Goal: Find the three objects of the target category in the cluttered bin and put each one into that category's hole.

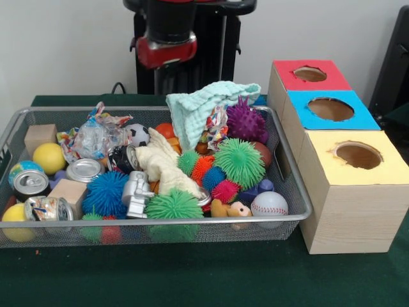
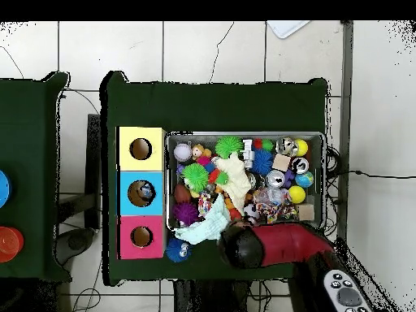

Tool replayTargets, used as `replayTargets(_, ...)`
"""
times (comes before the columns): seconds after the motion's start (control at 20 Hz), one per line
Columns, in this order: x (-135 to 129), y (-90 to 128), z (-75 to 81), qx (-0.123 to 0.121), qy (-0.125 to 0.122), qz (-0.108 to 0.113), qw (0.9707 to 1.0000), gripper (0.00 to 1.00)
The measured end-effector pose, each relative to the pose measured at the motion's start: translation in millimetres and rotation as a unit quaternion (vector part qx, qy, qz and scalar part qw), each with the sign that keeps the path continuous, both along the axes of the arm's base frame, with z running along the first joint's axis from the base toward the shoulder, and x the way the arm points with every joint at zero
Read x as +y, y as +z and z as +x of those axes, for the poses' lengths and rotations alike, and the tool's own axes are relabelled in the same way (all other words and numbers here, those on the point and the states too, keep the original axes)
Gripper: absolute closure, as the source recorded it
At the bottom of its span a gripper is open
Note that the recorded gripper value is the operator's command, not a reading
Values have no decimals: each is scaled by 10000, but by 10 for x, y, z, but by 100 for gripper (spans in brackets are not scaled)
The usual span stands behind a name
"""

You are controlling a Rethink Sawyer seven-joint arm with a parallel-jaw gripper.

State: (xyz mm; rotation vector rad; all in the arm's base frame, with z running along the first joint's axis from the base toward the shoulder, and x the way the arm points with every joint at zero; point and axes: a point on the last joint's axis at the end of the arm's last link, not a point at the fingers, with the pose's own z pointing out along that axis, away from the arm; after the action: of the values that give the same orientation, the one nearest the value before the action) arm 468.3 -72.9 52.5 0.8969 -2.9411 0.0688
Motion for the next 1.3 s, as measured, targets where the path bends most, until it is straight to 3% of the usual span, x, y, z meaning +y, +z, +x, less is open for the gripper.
replayTargets(0.1,-217,-159,-111,-37,-121,59,9999,100)
replayTargets(0.15,-416,-301,-267,27,-221,117,9997,0)
replayTargets(0.35,-546,-373,-367,85,-315,164,9993,0)
replayTargets(1.3,-548,-359,-308,184,-235,195,9994,0)
